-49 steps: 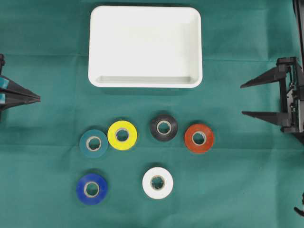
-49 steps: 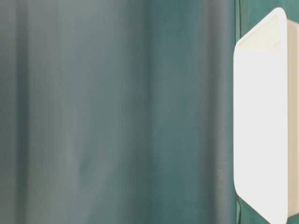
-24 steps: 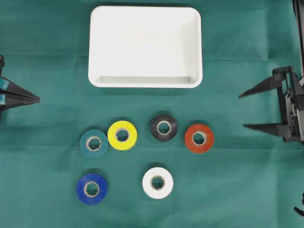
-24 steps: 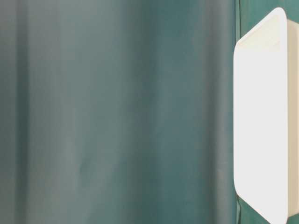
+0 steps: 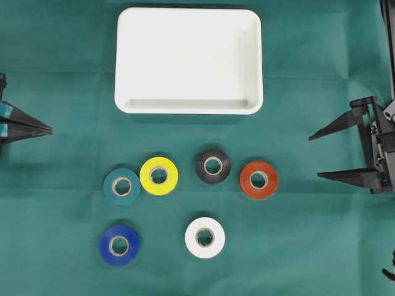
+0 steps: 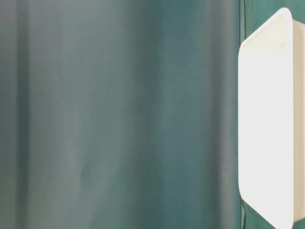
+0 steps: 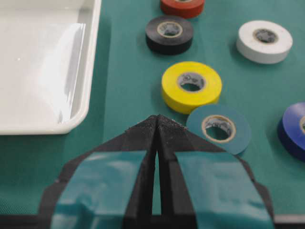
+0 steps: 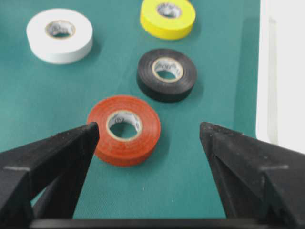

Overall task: Put the tape into the white case with the right arm.
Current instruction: 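Move the right gripper inward toward the tape rolls, then reach the open right gripper over the yellow tape roll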

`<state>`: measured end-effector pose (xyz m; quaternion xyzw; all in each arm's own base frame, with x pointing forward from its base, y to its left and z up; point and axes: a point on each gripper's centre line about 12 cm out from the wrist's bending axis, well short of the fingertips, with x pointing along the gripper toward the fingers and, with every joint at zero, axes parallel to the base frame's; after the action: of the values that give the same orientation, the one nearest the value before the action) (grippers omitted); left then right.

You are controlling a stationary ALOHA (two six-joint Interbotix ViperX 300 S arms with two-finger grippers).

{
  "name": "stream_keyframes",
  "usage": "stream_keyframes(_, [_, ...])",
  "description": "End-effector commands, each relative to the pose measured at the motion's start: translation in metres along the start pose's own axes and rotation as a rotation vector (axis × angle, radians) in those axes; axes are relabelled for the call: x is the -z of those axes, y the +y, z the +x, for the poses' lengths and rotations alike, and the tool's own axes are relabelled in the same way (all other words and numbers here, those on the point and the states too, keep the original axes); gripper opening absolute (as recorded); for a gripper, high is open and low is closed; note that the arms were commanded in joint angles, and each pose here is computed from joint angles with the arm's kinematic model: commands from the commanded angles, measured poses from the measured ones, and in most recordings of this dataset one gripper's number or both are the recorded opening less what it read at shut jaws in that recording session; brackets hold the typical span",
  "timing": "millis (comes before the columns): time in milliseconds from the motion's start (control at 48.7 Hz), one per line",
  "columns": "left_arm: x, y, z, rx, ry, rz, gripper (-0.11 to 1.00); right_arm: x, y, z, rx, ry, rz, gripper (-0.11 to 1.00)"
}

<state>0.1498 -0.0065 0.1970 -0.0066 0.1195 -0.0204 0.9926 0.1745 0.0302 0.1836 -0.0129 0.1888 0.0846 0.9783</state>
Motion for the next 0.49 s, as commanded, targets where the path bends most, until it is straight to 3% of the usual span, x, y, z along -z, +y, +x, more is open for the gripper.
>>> stream_keyframes(0, [-0.003,-0.001,0.001,0.004,-0.006,0.0,0.0,-0.011,0.001,0.006,-0.003,-0.004,-0.011,0.78])
stream_keyframes(473, [0.006,-0.001,0.0,0.004,0.014,-0.002,0.0,-0.036,0.003,0.064,-0.027,0.067,-0.069,0.78])
